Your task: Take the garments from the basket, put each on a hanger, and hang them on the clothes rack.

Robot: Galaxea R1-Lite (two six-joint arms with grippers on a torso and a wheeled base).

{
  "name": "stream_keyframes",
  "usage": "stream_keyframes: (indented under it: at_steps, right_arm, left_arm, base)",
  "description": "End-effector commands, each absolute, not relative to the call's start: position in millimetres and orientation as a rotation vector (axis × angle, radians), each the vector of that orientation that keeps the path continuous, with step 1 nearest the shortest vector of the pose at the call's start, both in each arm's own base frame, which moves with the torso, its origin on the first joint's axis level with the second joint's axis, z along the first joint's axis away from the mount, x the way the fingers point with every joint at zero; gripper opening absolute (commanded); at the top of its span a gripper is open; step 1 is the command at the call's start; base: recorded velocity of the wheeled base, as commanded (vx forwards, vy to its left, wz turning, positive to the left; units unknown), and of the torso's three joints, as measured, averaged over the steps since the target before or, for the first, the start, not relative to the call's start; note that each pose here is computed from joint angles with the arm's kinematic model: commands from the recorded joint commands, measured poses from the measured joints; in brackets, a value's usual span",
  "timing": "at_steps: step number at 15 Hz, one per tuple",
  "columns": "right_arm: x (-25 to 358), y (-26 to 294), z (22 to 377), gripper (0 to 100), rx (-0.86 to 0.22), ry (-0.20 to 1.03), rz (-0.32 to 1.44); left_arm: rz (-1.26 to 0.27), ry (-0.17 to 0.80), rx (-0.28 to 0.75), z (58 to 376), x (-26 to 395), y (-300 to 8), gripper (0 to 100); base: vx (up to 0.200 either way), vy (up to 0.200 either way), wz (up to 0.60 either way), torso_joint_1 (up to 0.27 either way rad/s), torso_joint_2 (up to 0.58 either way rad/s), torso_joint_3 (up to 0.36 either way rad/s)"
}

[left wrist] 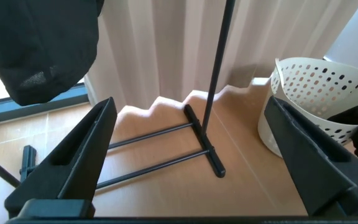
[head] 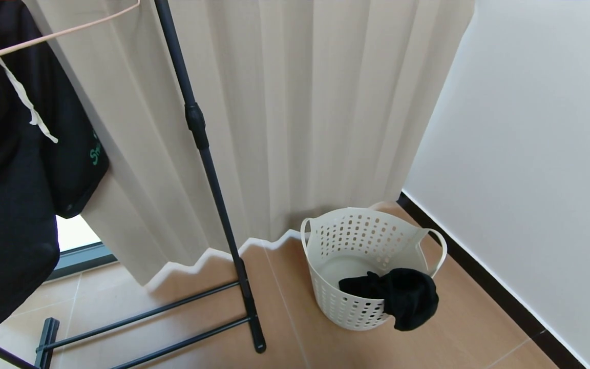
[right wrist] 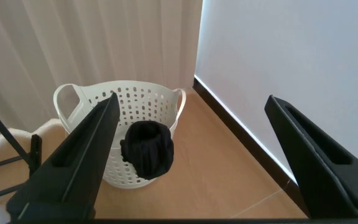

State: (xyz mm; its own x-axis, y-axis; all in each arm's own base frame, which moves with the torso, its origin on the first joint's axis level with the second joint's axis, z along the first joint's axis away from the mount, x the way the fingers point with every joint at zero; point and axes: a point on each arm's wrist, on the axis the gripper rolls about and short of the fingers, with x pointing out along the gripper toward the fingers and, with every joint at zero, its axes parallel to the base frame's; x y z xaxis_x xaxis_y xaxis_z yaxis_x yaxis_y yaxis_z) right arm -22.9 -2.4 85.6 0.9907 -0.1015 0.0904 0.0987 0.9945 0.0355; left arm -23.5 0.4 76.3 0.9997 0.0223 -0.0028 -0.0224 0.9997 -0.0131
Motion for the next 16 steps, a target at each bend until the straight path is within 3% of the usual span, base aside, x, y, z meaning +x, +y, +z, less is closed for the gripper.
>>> stream_keyframes:
  at_steps: [1,16]
  right_arm:
    - [-22.8,-2.4,85.7,100,0.031,-0.092,-0.1]
    - [-22.7,-2.4,85.5,100,0.031,-0.09,-0.1]
  left_arm:
    - [0.023,0.003,-0.014,76.5,-23.4,0.4,100]
    - [0.025,0.003,-0.014,76.5,-23.4,0.4,100]
  base:
    - [0.0,0.0,0.0,0.002,0.0,-0.193]
    - [0.0,0.0,0.0,0.003,0.01,-0.192]
